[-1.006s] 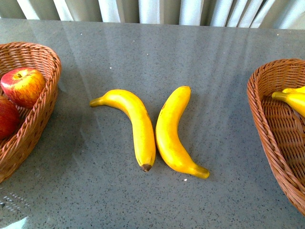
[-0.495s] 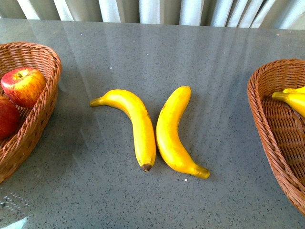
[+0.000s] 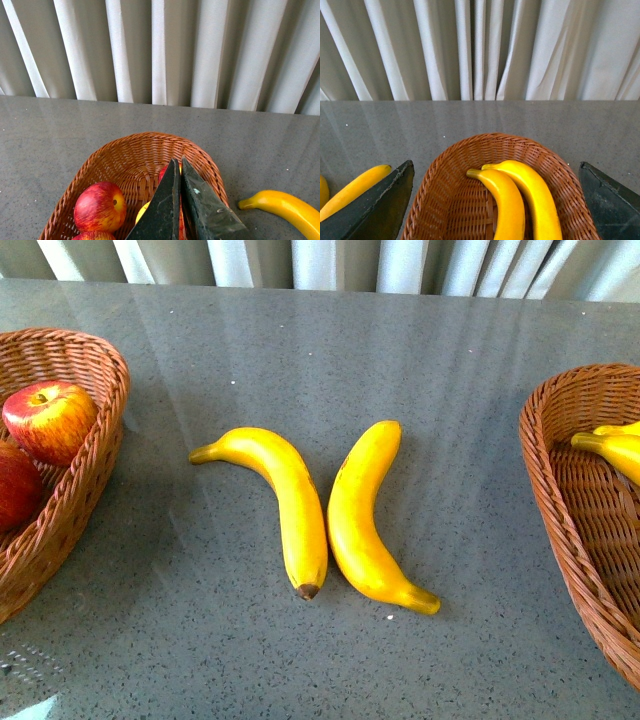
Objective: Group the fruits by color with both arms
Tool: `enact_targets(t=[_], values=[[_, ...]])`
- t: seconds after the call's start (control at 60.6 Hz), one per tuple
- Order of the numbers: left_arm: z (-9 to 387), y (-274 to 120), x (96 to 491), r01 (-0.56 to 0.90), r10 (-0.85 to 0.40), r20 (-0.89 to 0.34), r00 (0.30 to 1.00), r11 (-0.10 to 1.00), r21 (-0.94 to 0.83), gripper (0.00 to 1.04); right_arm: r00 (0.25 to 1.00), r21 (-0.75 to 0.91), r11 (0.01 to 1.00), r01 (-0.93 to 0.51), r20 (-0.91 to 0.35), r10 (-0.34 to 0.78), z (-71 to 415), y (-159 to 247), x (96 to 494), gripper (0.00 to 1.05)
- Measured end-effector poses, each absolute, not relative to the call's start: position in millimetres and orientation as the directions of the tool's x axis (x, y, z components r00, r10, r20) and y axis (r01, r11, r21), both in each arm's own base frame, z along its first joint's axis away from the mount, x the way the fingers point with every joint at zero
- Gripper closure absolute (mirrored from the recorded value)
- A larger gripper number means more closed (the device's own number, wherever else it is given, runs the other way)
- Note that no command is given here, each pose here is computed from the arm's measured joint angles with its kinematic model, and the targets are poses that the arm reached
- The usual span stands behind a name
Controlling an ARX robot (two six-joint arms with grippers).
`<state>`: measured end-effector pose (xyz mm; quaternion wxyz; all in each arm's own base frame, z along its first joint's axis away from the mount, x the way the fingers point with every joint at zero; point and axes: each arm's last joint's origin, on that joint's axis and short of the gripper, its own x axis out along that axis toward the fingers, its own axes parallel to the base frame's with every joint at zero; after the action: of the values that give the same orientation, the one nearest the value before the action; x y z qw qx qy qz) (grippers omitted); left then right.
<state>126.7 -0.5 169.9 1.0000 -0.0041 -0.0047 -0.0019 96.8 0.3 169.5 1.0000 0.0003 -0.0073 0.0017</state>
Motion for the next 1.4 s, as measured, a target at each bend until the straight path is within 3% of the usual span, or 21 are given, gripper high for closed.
enact_targets(t=[1.187,1.319,1.402], values=[[166.8,-0.3,97.9,0.003,-0.003,-0.004,1.000,1.000,-0.008,1.03,1.000,0.001,1.000,-0.003,0.015,0.003,169.5,0.3,96.8,0.09],[166.7,-0.3,97.9,0.003,-0.003,-0.004,1.000,1.000,-0.008,0.81,1.000,0.001,1.000,-0.003,0.015,0.003,169.5,0.3,96.8,0.09],[166.8,-0.3,97.9,0.003,-0.003,-0.004,1.000,1.000,-0.008,0.59,1.000,0.001,1.000,-0.003,0.015,0.003,169.5,0.3,96.8,0.09]])
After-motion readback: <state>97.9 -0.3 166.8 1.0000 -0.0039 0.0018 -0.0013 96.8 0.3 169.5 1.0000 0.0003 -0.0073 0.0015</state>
